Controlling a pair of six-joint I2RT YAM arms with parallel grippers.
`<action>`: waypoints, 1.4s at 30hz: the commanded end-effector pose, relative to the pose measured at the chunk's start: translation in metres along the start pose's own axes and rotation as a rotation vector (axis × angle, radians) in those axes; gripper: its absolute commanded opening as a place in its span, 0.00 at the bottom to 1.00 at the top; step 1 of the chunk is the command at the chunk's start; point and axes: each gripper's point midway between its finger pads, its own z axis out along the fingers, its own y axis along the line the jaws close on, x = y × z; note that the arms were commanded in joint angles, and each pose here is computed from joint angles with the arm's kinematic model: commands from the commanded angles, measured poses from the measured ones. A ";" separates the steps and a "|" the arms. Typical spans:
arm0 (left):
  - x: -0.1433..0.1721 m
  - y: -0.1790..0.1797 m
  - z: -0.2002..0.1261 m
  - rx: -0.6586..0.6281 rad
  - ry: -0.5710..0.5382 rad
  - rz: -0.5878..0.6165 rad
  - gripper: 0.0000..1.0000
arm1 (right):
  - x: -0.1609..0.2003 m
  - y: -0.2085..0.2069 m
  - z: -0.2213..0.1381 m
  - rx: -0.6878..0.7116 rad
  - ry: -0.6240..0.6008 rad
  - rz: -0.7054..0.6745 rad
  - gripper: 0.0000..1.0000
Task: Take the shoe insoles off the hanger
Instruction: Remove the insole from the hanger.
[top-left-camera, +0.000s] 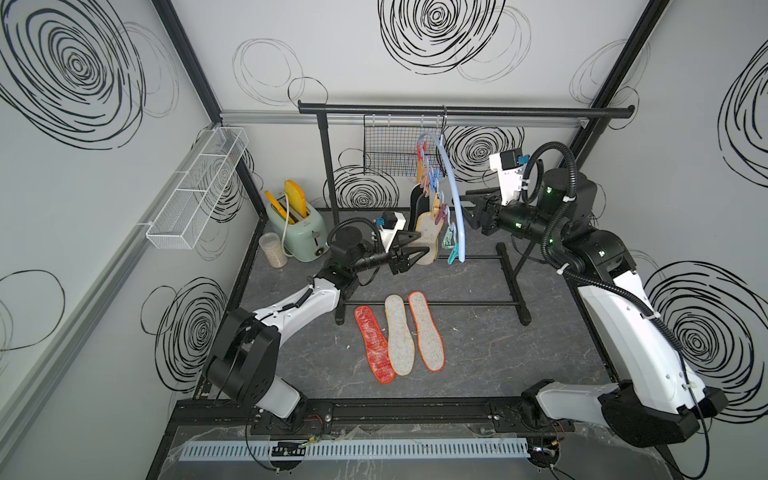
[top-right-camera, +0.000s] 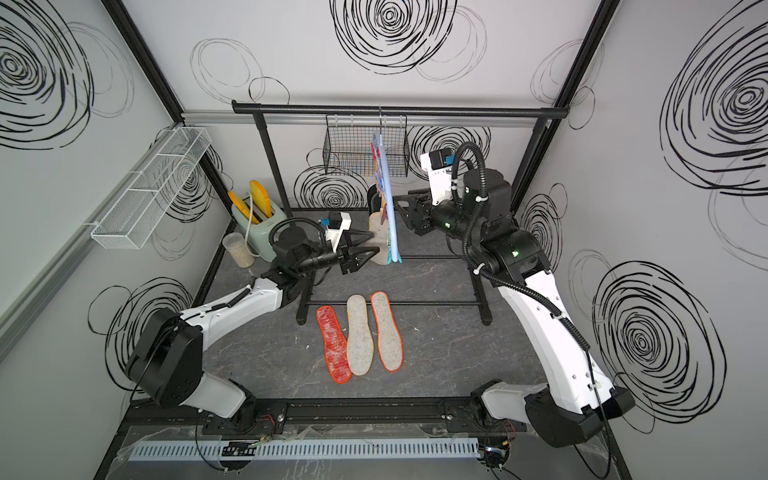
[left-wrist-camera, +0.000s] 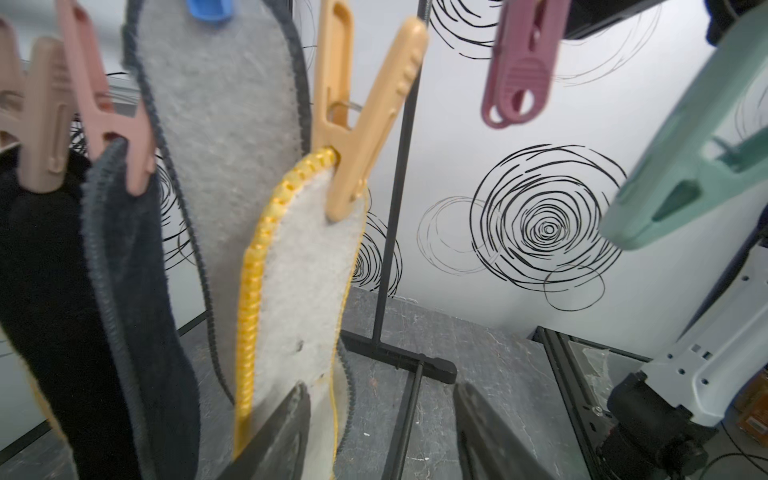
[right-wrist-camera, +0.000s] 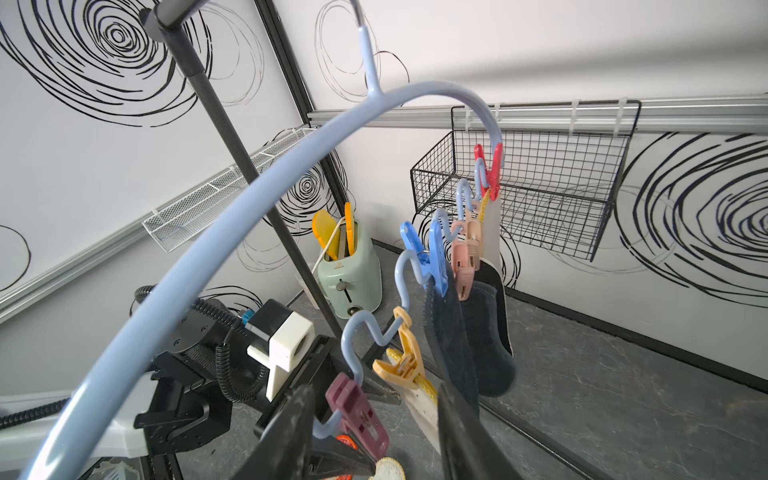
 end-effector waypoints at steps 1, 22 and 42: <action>-0.011 -0.004 0.005 0.042 -0.026 0.048 0.53 | -0.008 0.001 -0.010 0.008 -0.039 -0.027 0.50; -0.019 0.039 0.001 -0.123 -0.042 0.085 0.71 | -0.001 -0.004 0.000 0.016 -0.016 -0.028 0.50; -0.007 0.006 0.025 0.037 -0.019 0.059 0.33 | 0.001 -0.007 0.004 0.021 -0.006 -0.025 0.50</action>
